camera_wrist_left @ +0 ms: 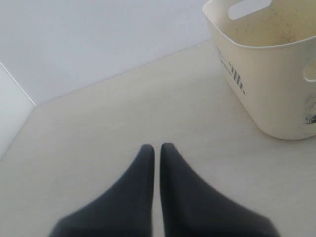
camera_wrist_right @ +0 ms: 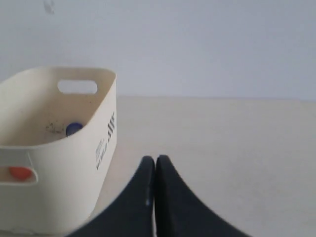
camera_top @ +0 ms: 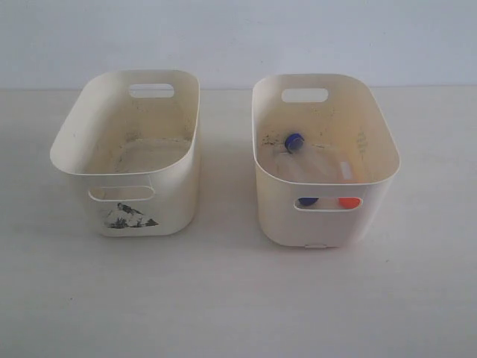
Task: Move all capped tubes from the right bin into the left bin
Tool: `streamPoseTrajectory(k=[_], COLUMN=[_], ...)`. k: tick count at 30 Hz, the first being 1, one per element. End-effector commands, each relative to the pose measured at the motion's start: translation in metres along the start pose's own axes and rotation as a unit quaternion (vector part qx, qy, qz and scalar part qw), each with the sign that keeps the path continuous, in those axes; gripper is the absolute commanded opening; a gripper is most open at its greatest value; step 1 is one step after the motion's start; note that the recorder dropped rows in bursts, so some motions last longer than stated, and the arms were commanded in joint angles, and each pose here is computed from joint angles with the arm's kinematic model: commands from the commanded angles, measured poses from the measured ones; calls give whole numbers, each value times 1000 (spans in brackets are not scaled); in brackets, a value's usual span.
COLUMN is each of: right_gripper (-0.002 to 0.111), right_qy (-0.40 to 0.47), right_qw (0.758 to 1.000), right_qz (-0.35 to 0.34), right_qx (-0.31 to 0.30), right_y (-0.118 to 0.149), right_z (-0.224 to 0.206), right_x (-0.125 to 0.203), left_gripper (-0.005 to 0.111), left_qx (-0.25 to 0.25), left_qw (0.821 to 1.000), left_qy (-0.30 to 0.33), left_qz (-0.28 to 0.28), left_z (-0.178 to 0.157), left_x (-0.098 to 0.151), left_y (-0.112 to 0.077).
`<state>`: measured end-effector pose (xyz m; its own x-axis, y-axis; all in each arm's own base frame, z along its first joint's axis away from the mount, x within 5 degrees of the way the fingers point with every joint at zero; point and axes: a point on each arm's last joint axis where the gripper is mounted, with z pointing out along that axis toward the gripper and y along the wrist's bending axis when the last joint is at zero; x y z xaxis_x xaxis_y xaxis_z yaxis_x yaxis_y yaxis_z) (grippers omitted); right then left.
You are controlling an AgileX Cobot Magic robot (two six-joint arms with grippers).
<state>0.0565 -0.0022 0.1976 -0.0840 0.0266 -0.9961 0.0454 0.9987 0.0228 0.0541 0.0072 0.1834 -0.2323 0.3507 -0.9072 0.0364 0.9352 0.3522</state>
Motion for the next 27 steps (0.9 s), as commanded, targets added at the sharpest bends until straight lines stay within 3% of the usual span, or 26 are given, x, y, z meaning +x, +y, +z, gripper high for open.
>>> streamPoseTrajectory(k=[1,5,10,14,16,21,27], right_gripper=[0,0,0,0,0,0,0], right_qy=[-80,-167,-189,-222,-191,-5,-19], right_qw=[997,986,982,975,982,1000,1000], right_qz=[-9,-10,-10,-10,-10,-10,-10], right_qx=[2,4,4,3,2,-2,0], right_y=[0,0,0,0,1,3,2], right_z=[-2,-5,-8,-17,-17,3,22], right_x=[-14,-30,-37,-68,-84,-97,-109], left_gripper=[4,4,4,4,4,4,4], left_qx=[2,2,2,2,2,2,2], left_qw=[1000,1000,1000,1000,1000,1000,1000], left_qy=[-5,-5,-5,-5,-5,-5,-5], left_qz=[-6,-6,-6,-6,-6,-6,-6], left_z=[0,0,0,0,0,0,0], left_x=[-2,-2,-2,-2,-2,-2,-2], left_y=[0,0,0,0,0,0,0])
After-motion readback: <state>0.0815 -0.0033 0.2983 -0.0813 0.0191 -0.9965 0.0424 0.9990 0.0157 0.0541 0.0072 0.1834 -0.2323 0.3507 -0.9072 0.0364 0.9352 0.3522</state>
